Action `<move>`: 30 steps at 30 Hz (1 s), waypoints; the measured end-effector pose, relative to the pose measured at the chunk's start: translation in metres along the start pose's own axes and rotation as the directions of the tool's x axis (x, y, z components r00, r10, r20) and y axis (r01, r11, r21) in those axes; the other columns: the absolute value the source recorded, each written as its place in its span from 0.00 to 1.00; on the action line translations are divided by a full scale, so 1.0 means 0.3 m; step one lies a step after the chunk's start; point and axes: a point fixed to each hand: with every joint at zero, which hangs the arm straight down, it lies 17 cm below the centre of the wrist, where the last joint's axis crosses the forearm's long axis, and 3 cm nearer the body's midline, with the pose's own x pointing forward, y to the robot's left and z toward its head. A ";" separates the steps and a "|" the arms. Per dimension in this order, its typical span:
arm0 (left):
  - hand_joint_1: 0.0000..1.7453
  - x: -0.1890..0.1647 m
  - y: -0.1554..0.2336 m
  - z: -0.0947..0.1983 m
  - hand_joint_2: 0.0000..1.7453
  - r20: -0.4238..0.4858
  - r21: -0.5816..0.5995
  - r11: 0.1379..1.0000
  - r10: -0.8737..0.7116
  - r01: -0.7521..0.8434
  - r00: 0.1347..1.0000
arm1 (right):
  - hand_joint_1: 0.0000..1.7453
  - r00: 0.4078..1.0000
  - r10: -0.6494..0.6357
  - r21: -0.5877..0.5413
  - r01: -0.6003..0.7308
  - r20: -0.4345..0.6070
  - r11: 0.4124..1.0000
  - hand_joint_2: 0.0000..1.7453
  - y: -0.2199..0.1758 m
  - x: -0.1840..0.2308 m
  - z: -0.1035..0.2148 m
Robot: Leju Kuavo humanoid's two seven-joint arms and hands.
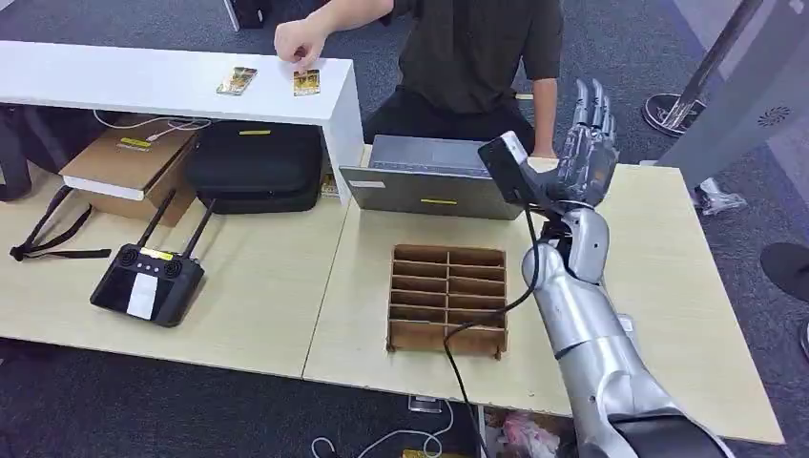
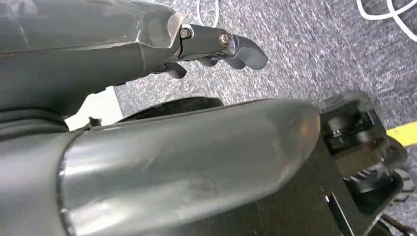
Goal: Pass the card to the sensor for recognition and then transmit it.
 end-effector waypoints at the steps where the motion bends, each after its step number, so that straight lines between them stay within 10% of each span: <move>1: 0.00 -0.001 0.000 0.000 0.00 0.000 0.000 1.000 0.000 0.000 1.000 | 0.00 1.000 0.000 0.001 0.000 -0.001 1.000 1.00 0.002 -0.001 0.002; 30: 0.00 -0.125 0.004 0.007 0.00 0.014 0.077 0.994 0.082 -0.083 0.996 | 0.00 0.963 0.201 -0.189 -0.234 -0.179 0.954 1.00 -0.446 -0.378 0.612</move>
